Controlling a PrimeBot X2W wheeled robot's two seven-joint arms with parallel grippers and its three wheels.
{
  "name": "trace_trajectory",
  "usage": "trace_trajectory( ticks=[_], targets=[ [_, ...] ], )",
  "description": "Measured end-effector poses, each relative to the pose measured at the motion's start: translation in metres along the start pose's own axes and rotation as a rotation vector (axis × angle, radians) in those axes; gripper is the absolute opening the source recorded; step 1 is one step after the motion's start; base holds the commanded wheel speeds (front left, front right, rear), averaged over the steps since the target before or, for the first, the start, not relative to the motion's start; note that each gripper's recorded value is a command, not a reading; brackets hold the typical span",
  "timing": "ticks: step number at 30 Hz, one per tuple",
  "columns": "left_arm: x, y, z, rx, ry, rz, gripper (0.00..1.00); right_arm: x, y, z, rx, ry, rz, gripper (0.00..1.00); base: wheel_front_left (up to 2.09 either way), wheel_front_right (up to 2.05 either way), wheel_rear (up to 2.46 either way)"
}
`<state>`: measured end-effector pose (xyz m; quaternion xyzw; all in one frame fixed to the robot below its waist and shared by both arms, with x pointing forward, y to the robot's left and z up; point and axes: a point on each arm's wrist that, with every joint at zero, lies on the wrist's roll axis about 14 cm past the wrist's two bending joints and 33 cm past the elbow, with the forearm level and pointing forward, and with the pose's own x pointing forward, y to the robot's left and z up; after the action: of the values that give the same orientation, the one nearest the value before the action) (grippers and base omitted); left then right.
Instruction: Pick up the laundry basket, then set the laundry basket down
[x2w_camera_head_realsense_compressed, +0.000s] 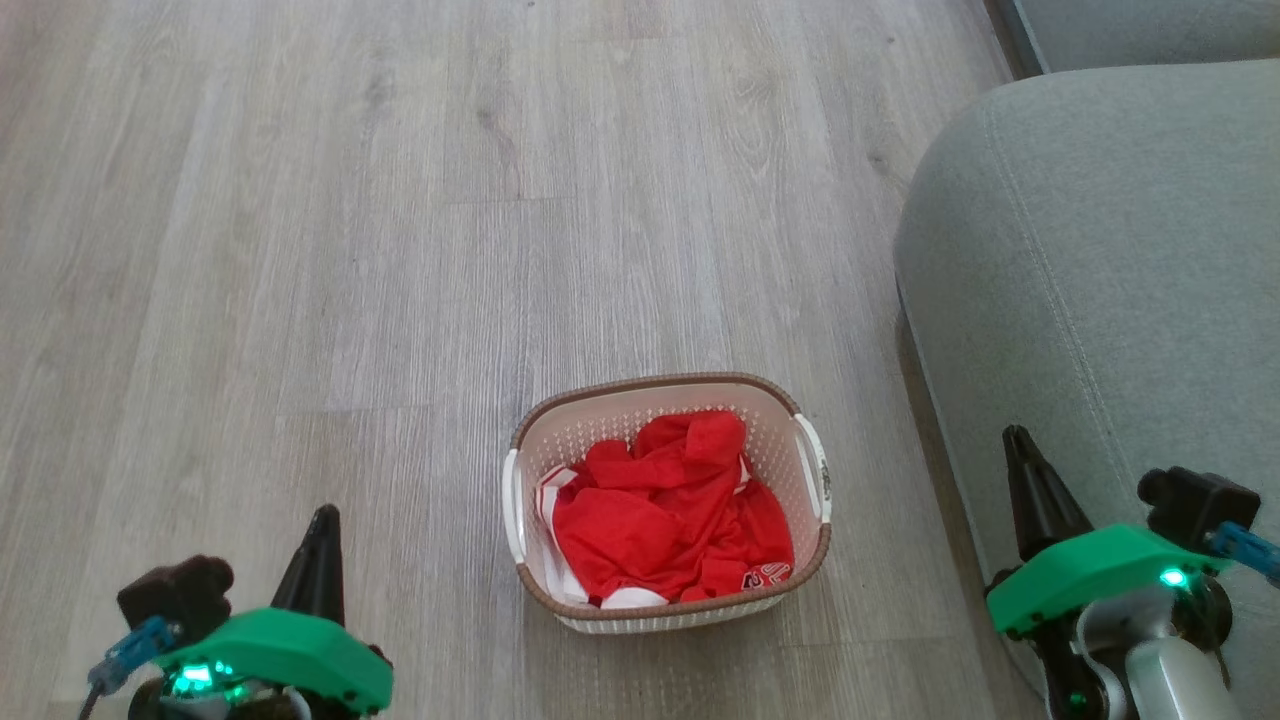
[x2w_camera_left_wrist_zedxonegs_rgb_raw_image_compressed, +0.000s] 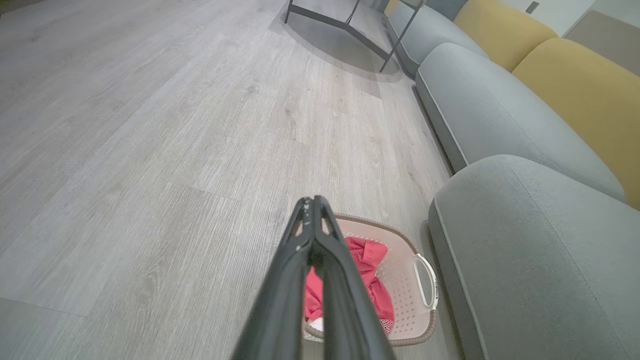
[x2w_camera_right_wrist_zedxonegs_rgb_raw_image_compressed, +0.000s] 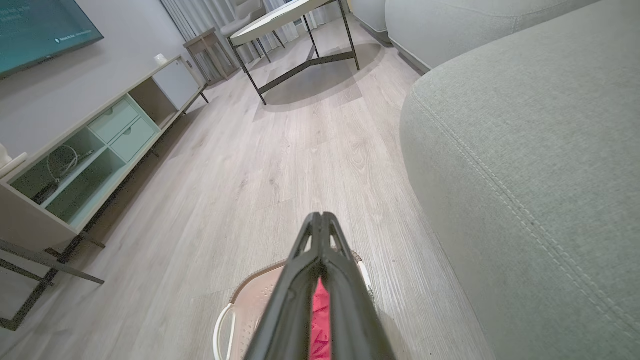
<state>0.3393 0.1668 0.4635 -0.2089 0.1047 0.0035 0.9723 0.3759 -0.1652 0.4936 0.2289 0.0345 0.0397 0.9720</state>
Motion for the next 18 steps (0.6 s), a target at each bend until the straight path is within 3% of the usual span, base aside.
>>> trace_trajectory(
  ticks=[18],
  targets=[
    [0.0054,0.0065,-0.0017,-0.203,0.028,0.010,0.00,-0.0021,-0.0090,-0.0009,0.211,-0.005,-0.031,0.00,0.00,0.00,0.00]
  ],
)
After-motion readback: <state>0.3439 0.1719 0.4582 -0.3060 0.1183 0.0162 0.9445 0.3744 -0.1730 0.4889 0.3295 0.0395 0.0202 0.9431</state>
